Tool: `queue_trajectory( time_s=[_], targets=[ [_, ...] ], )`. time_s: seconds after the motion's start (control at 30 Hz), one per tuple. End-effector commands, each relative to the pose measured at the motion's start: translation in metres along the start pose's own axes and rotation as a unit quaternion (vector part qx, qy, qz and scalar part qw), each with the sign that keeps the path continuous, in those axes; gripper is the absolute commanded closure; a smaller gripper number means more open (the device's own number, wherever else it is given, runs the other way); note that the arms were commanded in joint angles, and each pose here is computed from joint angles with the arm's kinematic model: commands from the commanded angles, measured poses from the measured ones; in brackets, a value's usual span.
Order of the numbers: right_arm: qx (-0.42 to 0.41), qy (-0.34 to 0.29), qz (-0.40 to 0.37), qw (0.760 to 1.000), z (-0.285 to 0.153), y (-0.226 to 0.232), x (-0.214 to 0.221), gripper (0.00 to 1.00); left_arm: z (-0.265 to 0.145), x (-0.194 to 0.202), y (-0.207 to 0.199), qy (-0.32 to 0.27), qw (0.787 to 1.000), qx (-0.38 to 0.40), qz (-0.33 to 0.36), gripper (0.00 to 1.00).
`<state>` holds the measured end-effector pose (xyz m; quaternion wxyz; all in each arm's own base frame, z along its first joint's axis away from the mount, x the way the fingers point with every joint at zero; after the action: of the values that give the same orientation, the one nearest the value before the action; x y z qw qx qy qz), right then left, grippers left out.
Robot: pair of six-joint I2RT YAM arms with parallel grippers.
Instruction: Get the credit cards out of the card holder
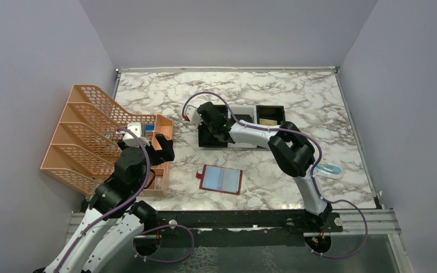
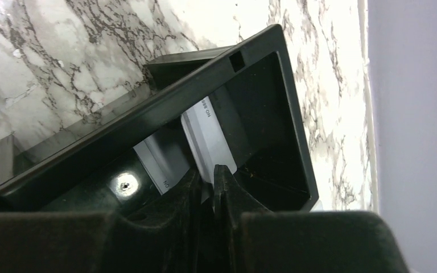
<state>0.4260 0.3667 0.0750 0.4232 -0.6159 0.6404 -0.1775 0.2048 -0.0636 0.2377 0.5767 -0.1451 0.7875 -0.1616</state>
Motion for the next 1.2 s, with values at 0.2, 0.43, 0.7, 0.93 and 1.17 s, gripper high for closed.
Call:
queue_trajectory(
  time_s=[0.2, 0.43, 0.7, 0.93, 1.17],
  targets=[
    [-0.04, -0.005, 0.006, 0.999, 0.003, 0.017, 0.008, 0.79, -0.003, -0.011, 0.001, -0.015, 1.0, -0.006, 0.0, 0.01],
    [-0.051, 0.023, 0.008, 0.998, 0.009, 0.021, 0.027, 0.71, -0.003, -0.009, 0.001, -0.012, 1.0, -0.005, 0.001, 0.01],
    [-0.053, 0.009, 0.038, 0.998, 0.003, 0.009, 0.014, 0.64, 0.0, -0.007, 0.0, -0.006, 1.0, -0.007, 0.005, 0.01],
    [-0.062, -0.108, 0.174, 0.977, -0.059, -0.035, -0.041, 0.63, 0.004, 0.0, -0.004, 0.012, 1.0, 0.0, 0.012, 0.01],
    [-0.073, -0.126, 0.403, 0.904, -0.132, -0.013, -0.014, 0.58, 0.015, 0.026, -0.026, 0.08, 0.995, 0.049, 0.031, 0.01]
  ],
)
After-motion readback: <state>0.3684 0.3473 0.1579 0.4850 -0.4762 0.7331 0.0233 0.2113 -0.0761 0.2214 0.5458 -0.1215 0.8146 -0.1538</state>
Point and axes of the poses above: each gripper's point midway between its finger pads, its own z axis out along the fingers, its own y axis along the line the jaws close on, x = y × z, the point moved 1 cm from there along -z, back along the fingers, and after that the axes turned 11 degrees about -z, right-handed, at the moved point
